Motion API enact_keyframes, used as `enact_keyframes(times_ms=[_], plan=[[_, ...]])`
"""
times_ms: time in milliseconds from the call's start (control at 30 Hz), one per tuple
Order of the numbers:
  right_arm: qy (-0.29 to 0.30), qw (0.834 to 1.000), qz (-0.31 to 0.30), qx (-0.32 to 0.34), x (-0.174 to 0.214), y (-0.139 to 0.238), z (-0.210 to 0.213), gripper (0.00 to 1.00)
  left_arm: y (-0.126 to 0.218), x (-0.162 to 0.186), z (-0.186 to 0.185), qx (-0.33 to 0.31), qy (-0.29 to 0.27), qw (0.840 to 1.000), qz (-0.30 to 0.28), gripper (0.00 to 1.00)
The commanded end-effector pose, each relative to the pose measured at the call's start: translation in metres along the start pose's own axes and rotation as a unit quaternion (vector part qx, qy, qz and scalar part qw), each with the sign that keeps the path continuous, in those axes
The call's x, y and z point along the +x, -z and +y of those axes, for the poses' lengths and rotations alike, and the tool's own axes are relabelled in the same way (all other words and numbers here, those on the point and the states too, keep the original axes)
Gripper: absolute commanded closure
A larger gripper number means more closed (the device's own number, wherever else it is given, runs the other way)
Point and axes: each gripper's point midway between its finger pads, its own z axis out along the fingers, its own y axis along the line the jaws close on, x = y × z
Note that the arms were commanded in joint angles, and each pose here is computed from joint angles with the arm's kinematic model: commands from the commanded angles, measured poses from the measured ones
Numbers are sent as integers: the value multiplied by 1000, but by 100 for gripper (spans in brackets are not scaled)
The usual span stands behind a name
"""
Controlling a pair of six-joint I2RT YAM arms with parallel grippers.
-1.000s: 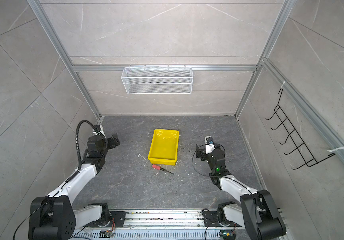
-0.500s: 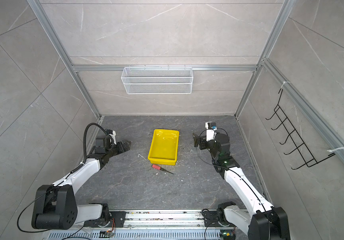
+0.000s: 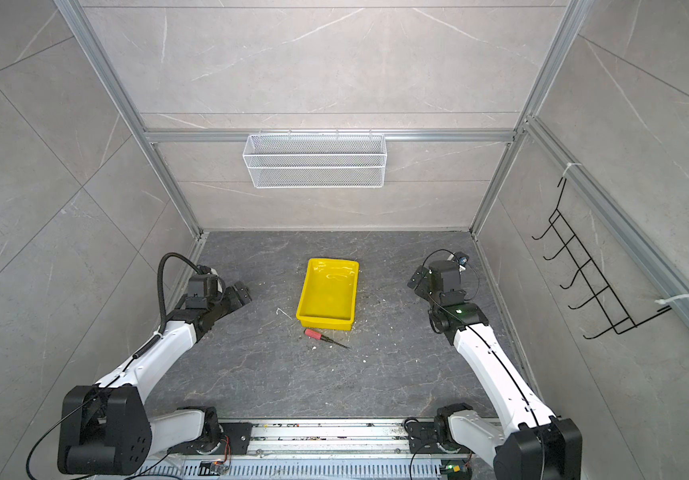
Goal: Put the screwdriver in the bin
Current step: 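Move the right gripper toward the red-handled screwdriver while the left arm lifts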
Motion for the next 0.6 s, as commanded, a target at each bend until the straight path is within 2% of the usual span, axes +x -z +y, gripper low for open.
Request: enact_keyframes(times_ms=[0, 67, 133, 167, 200, 267, 333, 433, 500, 567], plan=[[35, 997, -74, 13, -35, 23, -6, 1, 23, -31, -41, 80, 31, 994, -60, 0], [53, 995, -77, 20, -38, 20, -5, 2, 18, -28, -52, 99, -9, 992, -79, 0], [97, 993, -54, 34, -30, 8, -6, 3, 3, -13, -50, 98, -57, 991, -70, 0], [118, 992, -32, 40, -22, 1, -6, 2, -6, -6, -40, 79, -24, 995, -60, 0], [125, 991, -7, 47, -18, 0, -7, 2, -7, -3, -43, 95, -11, 994, -45, 0], [129, 990, 46, 41, -1, -1, -5, 7, -1, -4, -62, 138, -37, 989, -39, 0], [130, 990, 56, -11, 18, -3, 12, 15, 3, -3, -57, 134, -27, 989, -47, 0], [150, 982, 74, -91, 52, 1, 54, 17, 11, -6, -46, 114, -18, 991, -72, 0], [179, 965, 109, -159, 87, 9, 92, 17, 11, -5, -34, 93, 1, 992, -82, 0], [200, 941, 144, -232, 127, 21, 126, 19, 8, 0, -19, 67, 35, 993, -88, 0]])
